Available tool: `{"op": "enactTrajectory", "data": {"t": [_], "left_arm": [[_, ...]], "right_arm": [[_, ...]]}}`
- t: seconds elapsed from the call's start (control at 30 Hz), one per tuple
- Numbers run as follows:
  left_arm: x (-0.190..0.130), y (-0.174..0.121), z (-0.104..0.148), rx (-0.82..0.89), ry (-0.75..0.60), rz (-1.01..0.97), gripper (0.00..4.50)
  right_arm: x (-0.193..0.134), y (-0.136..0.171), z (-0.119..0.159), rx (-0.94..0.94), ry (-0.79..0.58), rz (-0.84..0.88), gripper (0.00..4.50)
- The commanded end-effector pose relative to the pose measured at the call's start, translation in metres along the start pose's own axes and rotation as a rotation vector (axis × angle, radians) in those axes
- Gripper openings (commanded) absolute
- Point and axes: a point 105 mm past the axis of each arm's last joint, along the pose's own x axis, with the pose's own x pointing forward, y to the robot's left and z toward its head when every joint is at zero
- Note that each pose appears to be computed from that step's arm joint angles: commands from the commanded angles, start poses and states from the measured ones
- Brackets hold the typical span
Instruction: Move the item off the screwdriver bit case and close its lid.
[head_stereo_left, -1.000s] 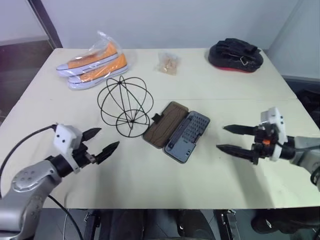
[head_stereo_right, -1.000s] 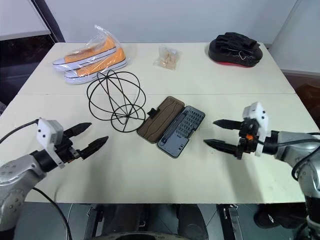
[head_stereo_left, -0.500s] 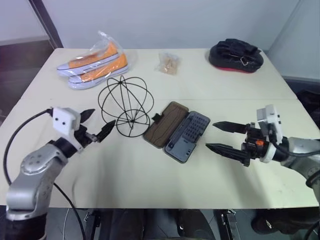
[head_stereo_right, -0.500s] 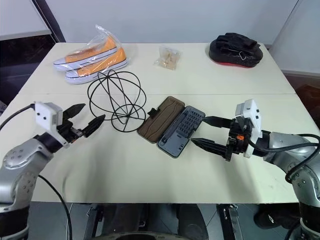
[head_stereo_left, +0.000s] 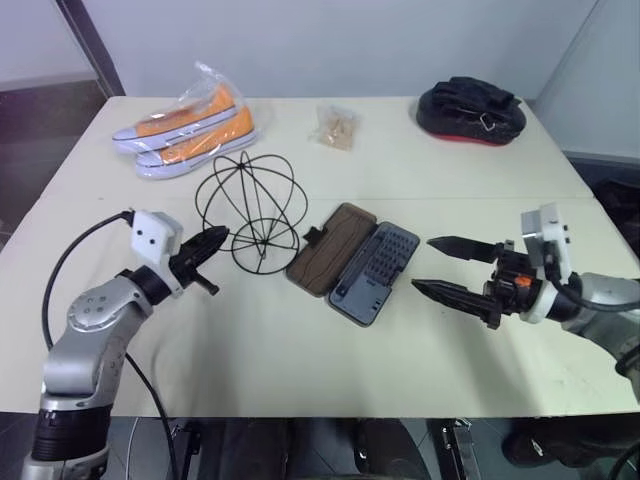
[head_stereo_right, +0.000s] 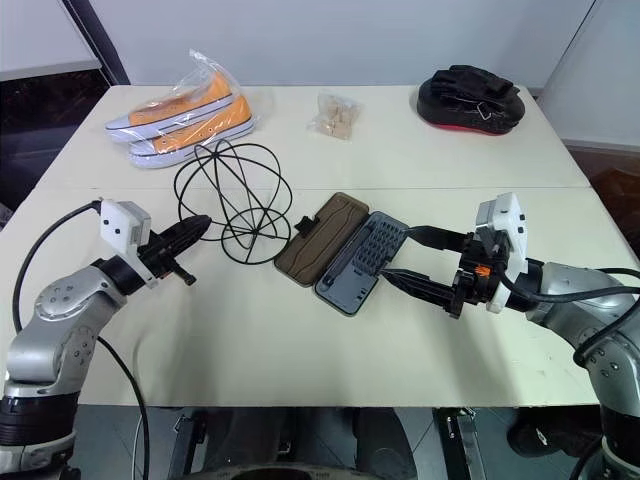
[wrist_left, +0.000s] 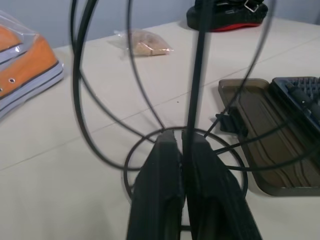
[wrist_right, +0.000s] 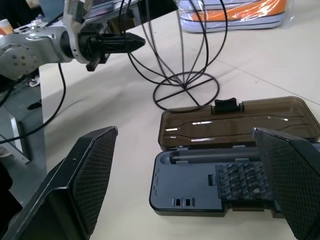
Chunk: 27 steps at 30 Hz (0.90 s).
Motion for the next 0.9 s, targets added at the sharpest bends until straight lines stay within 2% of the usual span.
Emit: {"op": "enactTrajectory", "data": {"t": [0.03, 0.1, 0.2, 0.43, 0.6, 0.73, 0.83, 0.9], "left_arm": [[0.004, 0.01, 0.013, 0.043, -0.035, 0.058, 0.07], [0.004, 0.018, 0.015, 0.047, -0.043, 0.109, 0.07], [-0.015, 0.058, 0.016, 0.041, -0.063, 0.336, 0.07], [-0.093, 0.129, 0.0, 0.068, -0.013, 0.759, 0.07], [-0.137, 0.143, -0.002, 0.07, 0.013, 0.887, 0.07], [-0.147, 0.139, -0.007, 0.069, 0.036, 0.894, 0.07], [-0.15, 0.132, -0.01, 0.071, 0.044, 0.879, 1.0], [-0.153, 0.13, -0.009, 0.088, 0.045, 0.882, 1.94]], "right_arm": [[0.0, -0.001, 0.01, -0.064, -0.023, -0.006, 4.5], [0.001, -0.004, 0.011, -0.081, -0.022, -0.013, 4.5], [0.002, -0.006, 0.015, -0.093, -0.037, -0.002, 4.5], [0.007, -0.012, 0.014, -0.092, -0.043, 0.025, 4.5], [0.018, -0.017, 0.014, -0.101, -0.042, 0.061, 4.5], [0.023, -0.021, 0.015, -0.103, -0.042, 0.082, 4.5], [0.027, -0.023, 0.016, -0.107, -0.042, 0.096, 4.5], [0.028, -0.024, 0.017, -0.107, -0.044, 0.101, 4.5]]}}
